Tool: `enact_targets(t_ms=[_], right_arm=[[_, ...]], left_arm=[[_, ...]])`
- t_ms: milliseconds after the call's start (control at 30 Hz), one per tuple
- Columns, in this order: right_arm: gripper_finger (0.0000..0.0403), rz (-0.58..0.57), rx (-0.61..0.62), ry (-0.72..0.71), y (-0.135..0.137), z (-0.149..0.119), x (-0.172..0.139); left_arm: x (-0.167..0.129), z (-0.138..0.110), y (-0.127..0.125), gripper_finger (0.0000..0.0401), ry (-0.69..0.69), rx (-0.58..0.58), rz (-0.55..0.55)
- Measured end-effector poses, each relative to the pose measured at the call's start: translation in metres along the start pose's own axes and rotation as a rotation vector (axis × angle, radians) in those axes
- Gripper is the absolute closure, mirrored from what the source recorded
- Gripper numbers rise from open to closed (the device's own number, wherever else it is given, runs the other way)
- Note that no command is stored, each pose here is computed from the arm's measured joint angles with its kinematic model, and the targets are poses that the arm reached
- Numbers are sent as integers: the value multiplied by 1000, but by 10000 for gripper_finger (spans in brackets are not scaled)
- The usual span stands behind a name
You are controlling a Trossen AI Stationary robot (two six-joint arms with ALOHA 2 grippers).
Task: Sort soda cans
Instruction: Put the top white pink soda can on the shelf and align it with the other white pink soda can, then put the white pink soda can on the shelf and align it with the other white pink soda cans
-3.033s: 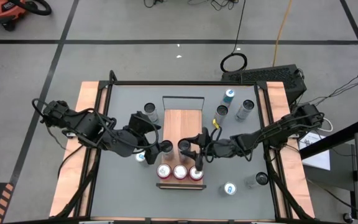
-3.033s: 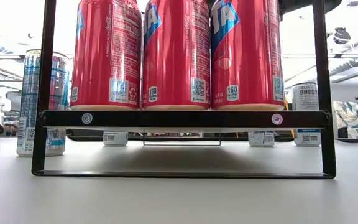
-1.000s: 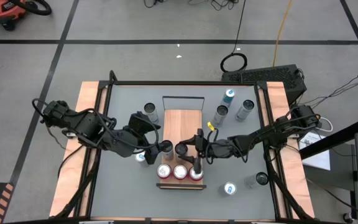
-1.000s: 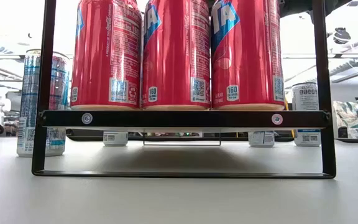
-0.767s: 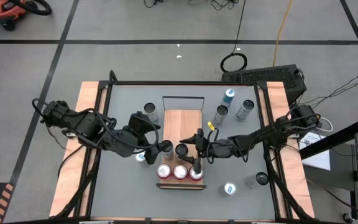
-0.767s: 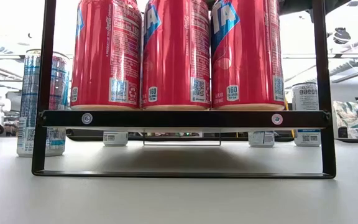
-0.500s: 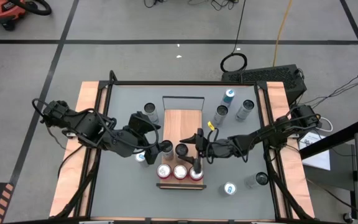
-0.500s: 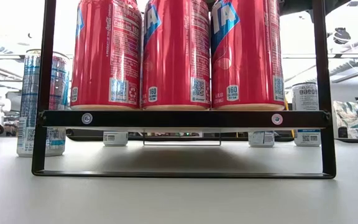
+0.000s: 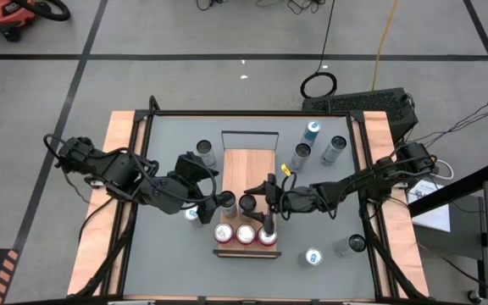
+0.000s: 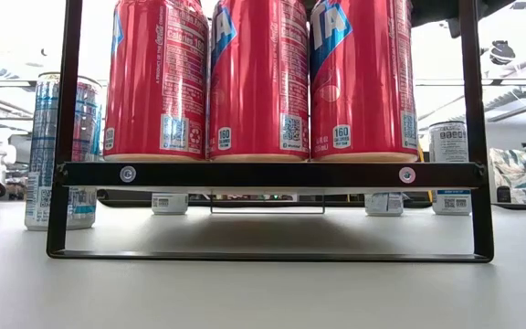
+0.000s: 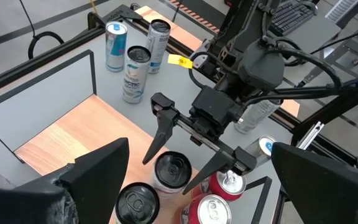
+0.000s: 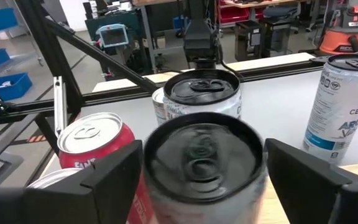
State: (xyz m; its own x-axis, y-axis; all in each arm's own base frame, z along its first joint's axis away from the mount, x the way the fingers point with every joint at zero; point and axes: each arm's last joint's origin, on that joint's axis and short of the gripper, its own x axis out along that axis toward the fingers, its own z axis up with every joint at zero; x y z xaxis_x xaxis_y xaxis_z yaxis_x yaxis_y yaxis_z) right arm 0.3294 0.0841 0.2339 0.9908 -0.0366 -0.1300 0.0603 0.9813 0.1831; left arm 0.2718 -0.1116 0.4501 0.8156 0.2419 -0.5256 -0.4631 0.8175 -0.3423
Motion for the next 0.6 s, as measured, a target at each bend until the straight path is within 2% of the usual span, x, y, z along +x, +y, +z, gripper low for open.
enact_targets(t_ms=[133, 367, 600], right_arm=[[84, 3, 20, -13, 0, 5, -3], [42, 7, 51, -32, 0, 12, -7], [37, 5, 56, -43, 1, 35, -22]], left_arm=[[0, 0, 0, 4, 0, 0, 1], [0, 0, 0, 4, 2, 2, 3], [0, -1, 1, 4, 6, 6, 7]])
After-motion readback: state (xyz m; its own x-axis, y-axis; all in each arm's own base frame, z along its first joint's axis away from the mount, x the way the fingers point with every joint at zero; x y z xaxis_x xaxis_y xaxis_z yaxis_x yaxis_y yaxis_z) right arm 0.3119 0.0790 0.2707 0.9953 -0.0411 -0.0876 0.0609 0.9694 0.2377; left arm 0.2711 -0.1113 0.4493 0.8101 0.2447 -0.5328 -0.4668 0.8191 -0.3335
